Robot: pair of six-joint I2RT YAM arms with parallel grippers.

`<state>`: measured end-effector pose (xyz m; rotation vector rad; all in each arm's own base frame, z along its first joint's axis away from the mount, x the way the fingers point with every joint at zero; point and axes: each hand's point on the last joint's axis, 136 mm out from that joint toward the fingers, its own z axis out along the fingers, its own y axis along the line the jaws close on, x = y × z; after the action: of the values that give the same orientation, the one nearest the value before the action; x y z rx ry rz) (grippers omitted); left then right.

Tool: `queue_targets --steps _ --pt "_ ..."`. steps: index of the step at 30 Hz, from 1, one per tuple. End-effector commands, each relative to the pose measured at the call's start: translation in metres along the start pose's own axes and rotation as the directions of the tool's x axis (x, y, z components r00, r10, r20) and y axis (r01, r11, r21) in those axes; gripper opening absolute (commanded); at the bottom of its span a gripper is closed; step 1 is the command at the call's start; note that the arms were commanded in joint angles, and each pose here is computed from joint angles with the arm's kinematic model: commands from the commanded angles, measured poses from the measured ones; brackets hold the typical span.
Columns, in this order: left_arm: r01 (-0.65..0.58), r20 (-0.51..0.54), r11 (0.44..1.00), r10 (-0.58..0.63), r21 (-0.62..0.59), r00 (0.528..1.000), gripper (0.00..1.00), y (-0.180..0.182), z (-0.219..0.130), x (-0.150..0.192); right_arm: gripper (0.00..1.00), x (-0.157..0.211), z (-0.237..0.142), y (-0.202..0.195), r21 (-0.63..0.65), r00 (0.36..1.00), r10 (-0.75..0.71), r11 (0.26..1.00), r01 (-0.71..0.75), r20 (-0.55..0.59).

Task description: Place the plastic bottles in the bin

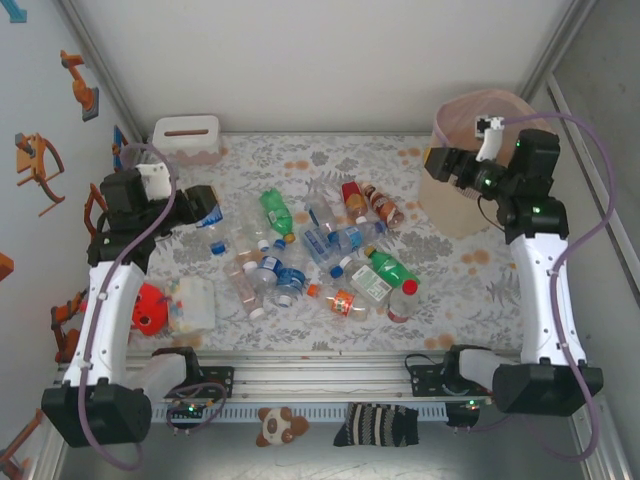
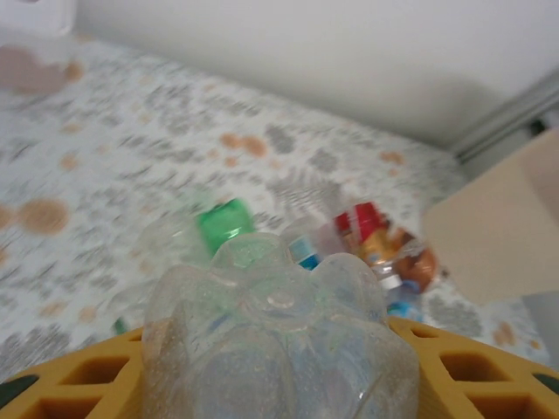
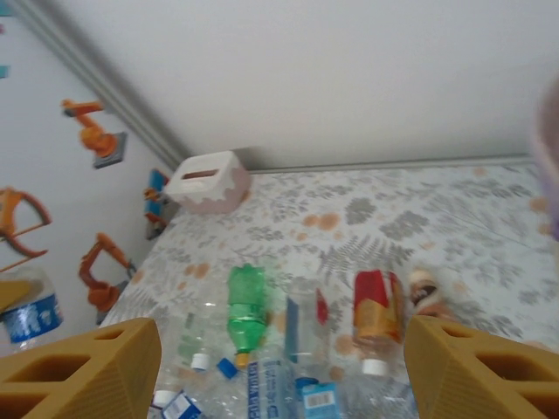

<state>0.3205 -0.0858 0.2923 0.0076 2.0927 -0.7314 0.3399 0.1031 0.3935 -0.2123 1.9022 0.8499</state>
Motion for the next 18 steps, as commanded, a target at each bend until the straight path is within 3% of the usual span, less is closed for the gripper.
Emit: queue_targets --steps 1,8,18 --pt "-0.137 0.092 0.965 0.119 0.222 0.989 0.42 -0.05 -0.014 -0.015 0.72 -0.009 0.0 0.043 -0.144 0.99 -0.131 0.98 0.137 0.05" --pt "-0.285 0.191 0.873 0.226 0.396 0.955 0.41 -0.115 -0.035 -0.024 0.72 0.003 0.001 0.103 -0.322 0.961 -0.253 0.906 0.276 0.111" --pt "-0.33 0.265 0.799 0.222 0.502 0.938 0.39 -0.154 -0.039 -0.045 0.72 0.015 0.012 0.125 -0.407 0.953 -0.286 0.861 0.303 0.104"
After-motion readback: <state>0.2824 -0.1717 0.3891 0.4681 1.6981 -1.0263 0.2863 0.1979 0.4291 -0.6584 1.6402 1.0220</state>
